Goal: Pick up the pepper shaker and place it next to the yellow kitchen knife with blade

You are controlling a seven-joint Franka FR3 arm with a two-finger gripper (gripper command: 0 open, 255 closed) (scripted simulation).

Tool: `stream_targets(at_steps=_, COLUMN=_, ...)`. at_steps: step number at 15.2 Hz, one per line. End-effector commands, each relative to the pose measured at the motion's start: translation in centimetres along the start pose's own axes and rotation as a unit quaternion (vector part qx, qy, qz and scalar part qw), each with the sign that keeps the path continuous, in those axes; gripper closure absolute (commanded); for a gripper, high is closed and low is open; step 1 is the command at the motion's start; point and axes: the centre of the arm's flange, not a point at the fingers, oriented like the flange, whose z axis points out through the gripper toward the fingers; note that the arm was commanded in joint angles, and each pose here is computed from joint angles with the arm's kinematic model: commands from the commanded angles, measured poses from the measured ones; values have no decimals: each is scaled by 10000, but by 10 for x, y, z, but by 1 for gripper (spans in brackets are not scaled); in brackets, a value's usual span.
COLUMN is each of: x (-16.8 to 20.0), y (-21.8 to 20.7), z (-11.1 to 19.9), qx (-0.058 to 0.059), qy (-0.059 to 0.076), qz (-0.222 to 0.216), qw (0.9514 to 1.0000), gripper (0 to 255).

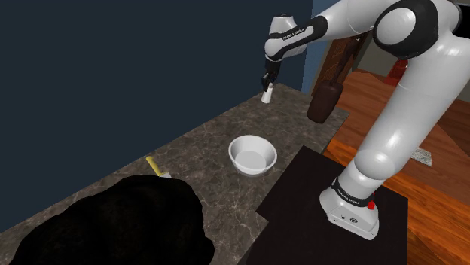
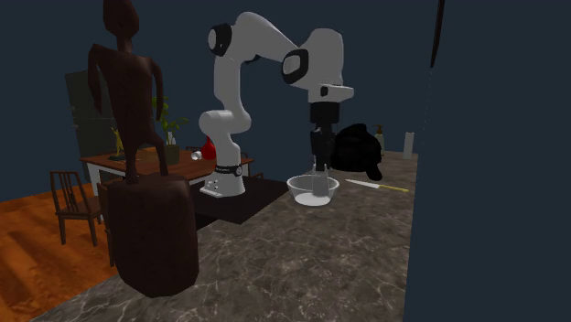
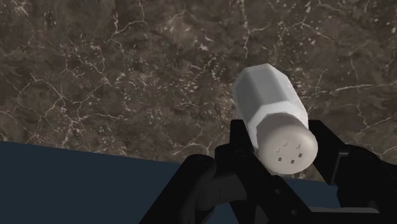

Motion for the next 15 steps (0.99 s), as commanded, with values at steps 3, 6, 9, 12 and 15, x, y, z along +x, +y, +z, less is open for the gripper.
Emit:
stream_targets(at_steps=3, x=1, y=3, z=-21, qx=1, qy=-2, qz=0, qw=10000, gripper=255)
stream_targets(at_steps=6, x=11, y=-21, z=-25, qx=1, qy=-2, qz=0, qw=10000, gripper=255)
stream_targets(at_steps=9, x=26, y=-58, z=-28, qx=1, qy=-2, qz=0, qw=10000, gripper=255)
stream_targets(at_steps=12, x=41, y=-94, z=-32, qx=1, qy=-2, qz=0, qw=10000, gripper=255)
stream_targets(at_steps=15, x=55, y=-131, z=-36, qx=1, qy=-2, qz=0, qw=10000, gripper=255)
